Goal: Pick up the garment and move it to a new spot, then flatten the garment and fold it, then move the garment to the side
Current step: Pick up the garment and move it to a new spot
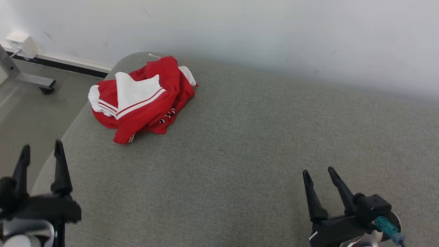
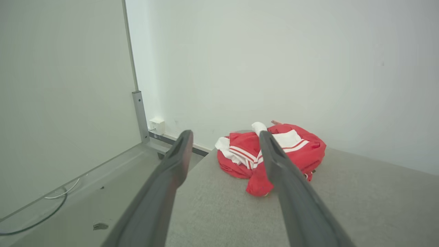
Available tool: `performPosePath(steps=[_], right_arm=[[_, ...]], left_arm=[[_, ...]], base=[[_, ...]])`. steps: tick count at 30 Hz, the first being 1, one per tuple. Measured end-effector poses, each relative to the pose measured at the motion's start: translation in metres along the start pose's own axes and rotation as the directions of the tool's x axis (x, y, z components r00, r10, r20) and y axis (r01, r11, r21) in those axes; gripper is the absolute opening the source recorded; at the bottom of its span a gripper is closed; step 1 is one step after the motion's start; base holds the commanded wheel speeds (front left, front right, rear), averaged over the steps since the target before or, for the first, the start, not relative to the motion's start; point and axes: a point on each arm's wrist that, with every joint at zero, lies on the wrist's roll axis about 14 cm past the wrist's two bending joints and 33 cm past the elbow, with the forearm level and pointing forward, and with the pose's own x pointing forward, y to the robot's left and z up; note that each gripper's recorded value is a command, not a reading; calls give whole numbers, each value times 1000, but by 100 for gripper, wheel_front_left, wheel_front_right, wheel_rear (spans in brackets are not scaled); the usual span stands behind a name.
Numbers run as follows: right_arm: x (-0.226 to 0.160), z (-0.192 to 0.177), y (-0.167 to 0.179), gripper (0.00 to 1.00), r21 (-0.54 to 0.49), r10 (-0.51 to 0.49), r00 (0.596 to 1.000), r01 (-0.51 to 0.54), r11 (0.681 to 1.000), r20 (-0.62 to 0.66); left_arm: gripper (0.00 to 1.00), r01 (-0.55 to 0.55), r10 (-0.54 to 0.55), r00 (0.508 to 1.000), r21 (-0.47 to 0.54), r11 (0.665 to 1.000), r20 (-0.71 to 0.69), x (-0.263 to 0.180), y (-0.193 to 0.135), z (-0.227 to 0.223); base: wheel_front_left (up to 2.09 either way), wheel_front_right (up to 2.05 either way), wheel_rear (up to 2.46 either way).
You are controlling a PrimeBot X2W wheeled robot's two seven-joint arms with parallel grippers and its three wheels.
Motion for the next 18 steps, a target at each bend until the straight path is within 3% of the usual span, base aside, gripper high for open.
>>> performPosePath(steps=[10,18], right_arm=[[7,11,-70,100,-34,-165,985,166,985,45],[-10,1,-134,100,-43,-330,943,332,942,41]], left_arm=[[100,159,-158,975,8,987,156,115,-65,58],[100,236,-237,967,20,972,96,191,-114,40]], base=[[0,0,0],[0,0,0]])
